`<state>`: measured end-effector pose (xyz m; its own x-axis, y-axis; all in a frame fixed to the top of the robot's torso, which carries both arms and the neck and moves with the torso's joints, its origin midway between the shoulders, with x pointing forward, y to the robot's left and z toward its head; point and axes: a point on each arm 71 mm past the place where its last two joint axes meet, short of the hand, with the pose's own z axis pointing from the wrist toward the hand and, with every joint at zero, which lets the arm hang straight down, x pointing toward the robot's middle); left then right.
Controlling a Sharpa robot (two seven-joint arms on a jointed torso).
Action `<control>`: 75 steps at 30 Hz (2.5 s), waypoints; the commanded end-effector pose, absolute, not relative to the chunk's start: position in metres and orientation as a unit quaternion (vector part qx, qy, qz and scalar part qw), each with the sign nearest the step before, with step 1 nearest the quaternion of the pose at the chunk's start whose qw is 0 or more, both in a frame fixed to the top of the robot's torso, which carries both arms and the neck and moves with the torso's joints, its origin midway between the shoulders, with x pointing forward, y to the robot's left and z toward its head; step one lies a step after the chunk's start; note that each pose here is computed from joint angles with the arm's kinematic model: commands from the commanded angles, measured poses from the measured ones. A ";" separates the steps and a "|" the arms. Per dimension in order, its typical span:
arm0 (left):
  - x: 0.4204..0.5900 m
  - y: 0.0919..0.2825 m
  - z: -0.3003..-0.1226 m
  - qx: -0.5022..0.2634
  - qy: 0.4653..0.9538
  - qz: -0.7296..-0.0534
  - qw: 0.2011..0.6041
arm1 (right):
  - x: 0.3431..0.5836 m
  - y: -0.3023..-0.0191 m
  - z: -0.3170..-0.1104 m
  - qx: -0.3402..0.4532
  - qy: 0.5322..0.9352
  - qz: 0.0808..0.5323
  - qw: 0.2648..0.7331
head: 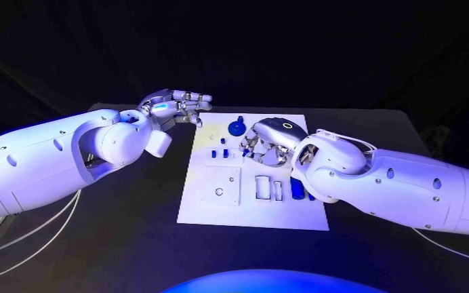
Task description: Assemble the parts on the task board
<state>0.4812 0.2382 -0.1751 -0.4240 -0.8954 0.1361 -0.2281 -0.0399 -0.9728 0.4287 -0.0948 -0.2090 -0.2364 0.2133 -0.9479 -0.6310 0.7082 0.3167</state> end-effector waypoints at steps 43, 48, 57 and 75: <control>0.479 0.230 -0.172 -0.436 0.630 -0.576 0.285 | 0.422 -0.062 -0.264 -0.178 0.739 0.343 0.552; 0.479 0.229 -0.172 -0.434 0.632 -0.577 0.283 | 0.424 -0.064 -0.265 -0.178 0.741 0.336 0.554; 0.479 0.229 -0.172 -0.432 0.633 -0.577 0.282 | 0.424 -0.063 -0.267 -0.184 0.746 0.332 0.547; 0.479 0.229 -0.172 -0.432 0.635 -0.576 0.281 | 0.421 -0.058 -0.270 -0.187 0.749 0.334 0.540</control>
<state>0.4792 0.2319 -0.1739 -0.4502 -0.8822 0.1377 -0.2281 -0.0354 -0.9730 0.4228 -0.0596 -0.2681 -0.3409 0.1073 -0.9340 -0.6340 0.7073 0.3127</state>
